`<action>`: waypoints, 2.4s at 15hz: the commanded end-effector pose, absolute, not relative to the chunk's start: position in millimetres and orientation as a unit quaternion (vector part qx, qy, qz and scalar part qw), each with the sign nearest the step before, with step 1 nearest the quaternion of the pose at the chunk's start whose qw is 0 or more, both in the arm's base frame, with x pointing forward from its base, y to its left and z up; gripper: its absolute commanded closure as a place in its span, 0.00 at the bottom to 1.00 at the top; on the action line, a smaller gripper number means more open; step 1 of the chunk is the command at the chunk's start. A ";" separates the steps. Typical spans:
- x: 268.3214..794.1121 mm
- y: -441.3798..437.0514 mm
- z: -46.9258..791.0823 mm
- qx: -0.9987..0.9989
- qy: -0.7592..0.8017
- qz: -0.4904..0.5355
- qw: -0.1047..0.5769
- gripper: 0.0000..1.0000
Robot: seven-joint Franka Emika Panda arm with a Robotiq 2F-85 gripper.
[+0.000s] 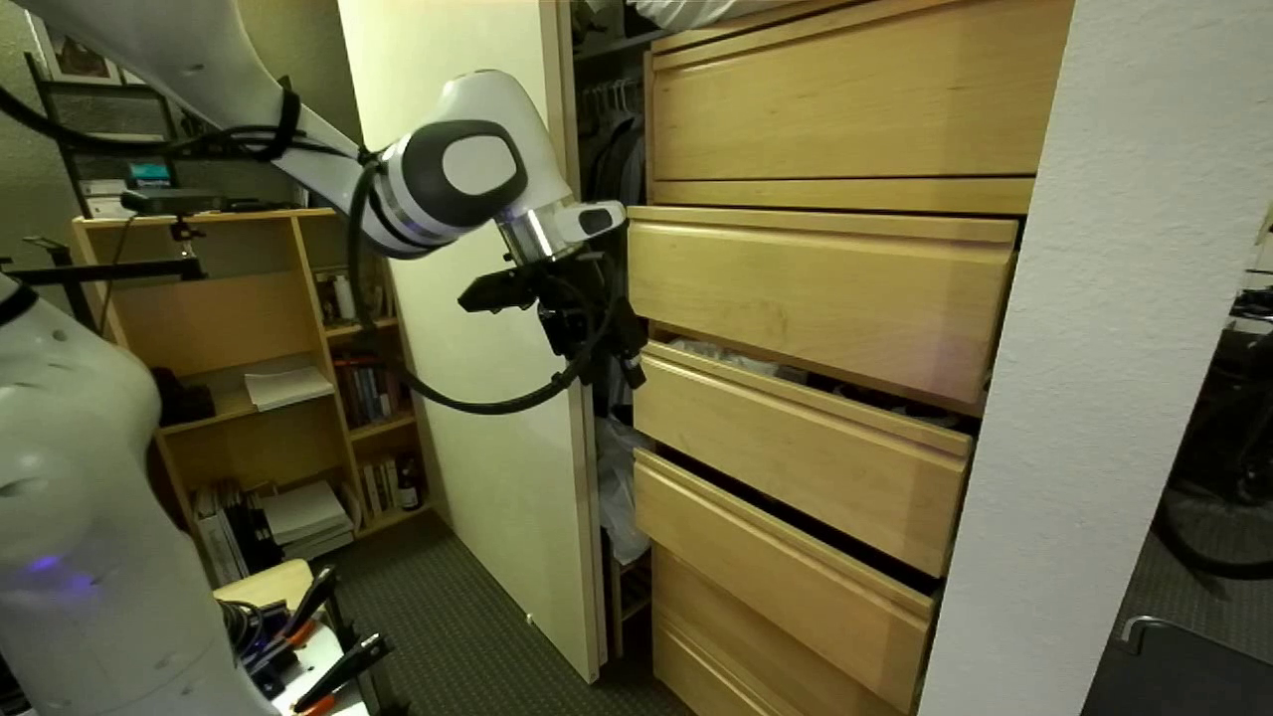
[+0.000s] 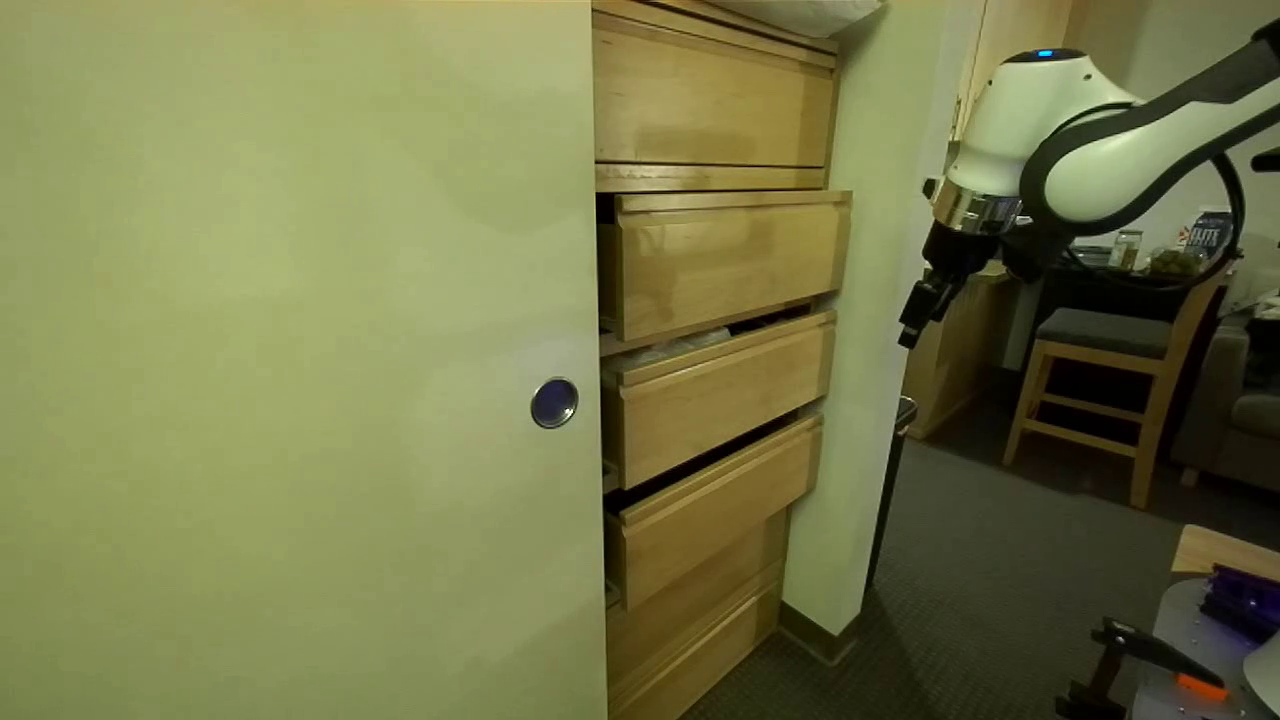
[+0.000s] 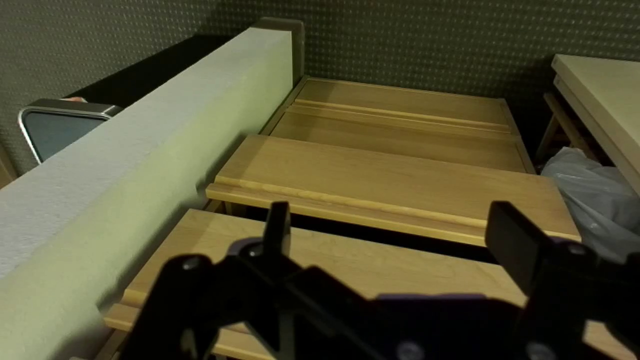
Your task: Open the second drawer of the cupboard
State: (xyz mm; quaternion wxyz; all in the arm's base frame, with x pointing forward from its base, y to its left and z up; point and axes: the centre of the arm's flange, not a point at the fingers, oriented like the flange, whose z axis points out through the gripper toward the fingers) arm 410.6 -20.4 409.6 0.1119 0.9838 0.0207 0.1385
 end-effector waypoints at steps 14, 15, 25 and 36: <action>407.3 -11.3 449.0 0.976 0.105 0.172 0.085 0.00; 408.6 -10.0 454.3 0.973 0.118 0.179 0.082 0.00; 444.6 5.4 503.9 0.942 0.230 0.234 0.074 0.00; 513.6 13.3 524.0 0.925 0.272 0.254 0.075 0.00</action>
